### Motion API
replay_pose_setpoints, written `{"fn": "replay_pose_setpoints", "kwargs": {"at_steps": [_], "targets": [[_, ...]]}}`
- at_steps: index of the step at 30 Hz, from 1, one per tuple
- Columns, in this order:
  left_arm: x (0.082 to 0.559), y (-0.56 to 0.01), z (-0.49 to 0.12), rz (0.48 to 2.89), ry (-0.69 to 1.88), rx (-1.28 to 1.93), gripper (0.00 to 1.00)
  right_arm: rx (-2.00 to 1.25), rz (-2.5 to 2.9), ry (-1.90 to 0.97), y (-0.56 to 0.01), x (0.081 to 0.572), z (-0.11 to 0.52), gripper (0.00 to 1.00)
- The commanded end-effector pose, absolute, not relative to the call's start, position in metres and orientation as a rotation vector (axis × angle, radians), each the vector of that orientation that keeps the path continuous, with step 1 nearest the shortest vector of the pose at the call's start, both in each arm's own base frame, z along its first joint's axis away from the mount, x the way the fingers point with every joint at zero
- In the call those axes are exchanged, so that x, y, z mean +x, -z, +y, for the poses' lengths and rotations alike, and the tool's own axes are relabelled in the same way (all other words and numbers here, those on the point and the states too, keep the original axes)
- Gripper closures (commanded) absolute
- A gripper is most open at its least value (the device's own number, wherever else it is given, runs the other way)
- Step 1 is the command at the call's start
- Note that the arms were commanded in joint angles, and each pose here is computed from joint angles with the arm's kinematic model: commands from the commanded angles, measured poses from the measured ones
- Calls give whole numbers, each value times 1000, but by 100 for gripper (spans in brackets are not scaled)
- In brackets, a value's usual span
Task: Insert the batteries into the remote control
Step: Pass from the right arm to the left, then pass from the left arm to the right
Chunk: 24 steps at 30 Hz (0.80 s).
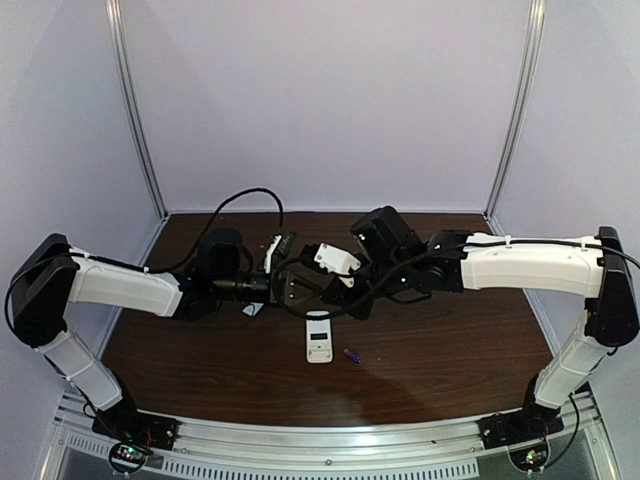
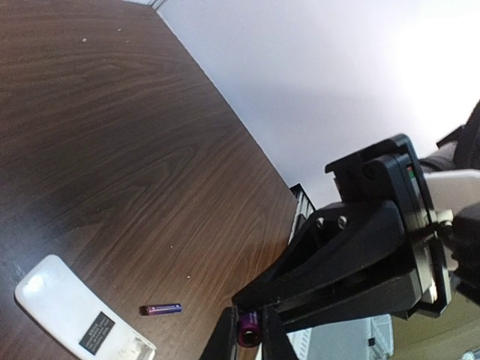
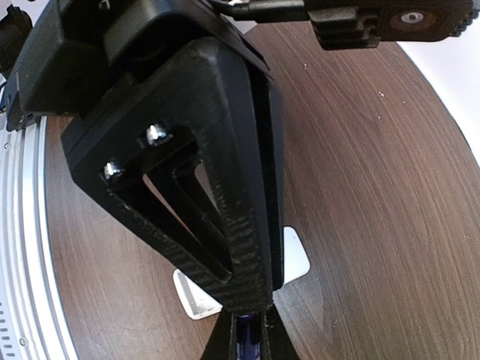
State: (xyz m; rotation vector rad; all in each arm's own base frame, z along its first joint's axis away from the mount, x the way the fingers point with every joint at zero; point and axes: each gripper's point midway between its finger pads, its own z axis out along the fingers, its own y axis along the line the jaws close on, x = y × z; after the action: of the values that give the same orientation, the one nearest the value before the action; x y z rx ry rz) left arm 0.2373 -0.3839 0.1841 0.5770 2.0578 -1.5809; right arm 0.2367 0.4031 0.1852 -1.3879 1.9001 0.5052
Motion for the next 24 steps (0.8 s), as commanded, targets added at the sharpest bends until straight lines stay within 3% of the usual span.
{"fn": "replay_pose_setpoints", "kwargs": {"at_steps": [1,5,8,19,24], "targets": [[237,-191,-389,2013,1614,602,96,-1381,1885,-470,-191,240,406,86],[233,-196,-386,1982,1663,589,100,-1367,1892,-444,-191,241,400,62],[230,-202,-382,1949,1708,582,100,-1354,1875,-445,-195,239,394,58],[221,-214,-373,1842,1869,550,100,-1392,1849,-484,-196,230,393,71],[222,-211,-371,1847,1875,530,100,-1388,1845,-482,-197,230,393,87]]}}
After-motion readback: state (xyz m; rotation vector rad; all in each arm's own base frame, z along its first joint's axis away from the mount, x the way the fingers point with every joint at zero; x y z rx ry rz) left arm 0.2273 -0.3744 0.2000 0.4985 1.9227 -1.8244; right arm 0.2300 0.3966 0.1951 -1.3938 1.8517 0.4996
